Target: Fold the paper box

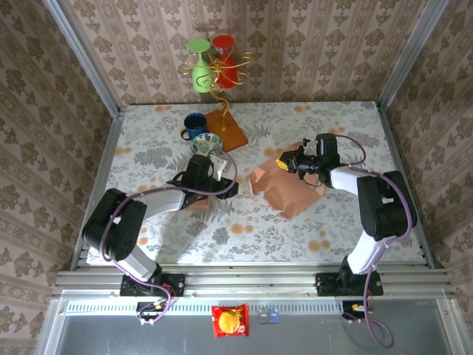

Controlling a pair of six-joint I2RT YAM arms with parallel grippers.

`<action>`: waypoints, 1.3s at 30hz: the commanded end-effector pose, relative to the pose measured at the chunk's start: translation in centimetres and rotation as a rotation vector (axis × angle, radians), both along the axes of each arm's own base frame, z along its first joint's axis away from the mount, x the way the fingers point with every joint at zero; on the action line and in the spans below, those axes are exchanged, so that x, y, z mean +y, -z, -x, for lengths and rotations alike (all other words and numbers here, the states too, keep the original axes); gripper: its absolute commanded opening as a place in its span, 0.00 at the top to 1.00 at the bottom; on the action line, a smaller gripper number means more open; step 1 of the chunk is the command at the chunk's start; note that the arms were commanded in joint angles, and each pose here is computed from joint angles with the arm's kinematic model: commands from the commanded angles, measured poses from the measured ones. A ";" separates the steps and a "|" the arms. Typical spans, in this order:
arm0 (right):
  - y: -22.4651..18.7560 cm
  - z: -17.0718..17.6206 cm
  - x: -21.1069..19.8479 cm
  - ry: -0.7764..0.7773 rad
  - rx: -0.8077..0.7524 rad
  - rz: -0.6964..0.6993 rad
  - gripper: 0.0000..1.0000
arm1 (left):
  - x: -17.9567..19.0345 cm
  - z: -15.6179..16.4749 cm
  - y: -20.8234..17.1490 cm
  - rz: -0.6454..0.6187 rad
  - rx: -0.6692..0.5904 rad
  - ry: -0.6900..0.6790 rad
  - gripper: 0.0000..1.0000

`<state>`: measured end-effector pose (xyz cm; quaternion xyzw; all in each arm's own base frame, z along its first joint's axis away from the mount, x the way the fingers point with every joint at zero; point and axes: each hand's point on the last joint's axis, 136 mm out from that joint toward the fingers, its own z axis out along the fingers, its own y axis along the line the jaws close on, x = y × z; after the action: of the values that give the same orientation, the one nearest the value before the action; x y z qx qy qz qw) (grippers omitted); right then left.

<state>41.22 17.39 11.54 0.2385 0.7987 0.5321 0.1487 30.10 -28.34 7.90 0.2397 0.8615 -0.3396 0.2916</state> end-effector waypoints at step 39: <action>1.7 0.4 0.6 -0.023 0.058 -0.019 1.00 | -8.5 -0.3 -1.4 -0.017 -0.236 0.389 0.71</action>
<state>41.32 17.90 11.24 0.2301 0.7943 0.5456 0.1362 30.49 -36.21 9.51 0.4382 0.7645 -0.3452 0.3229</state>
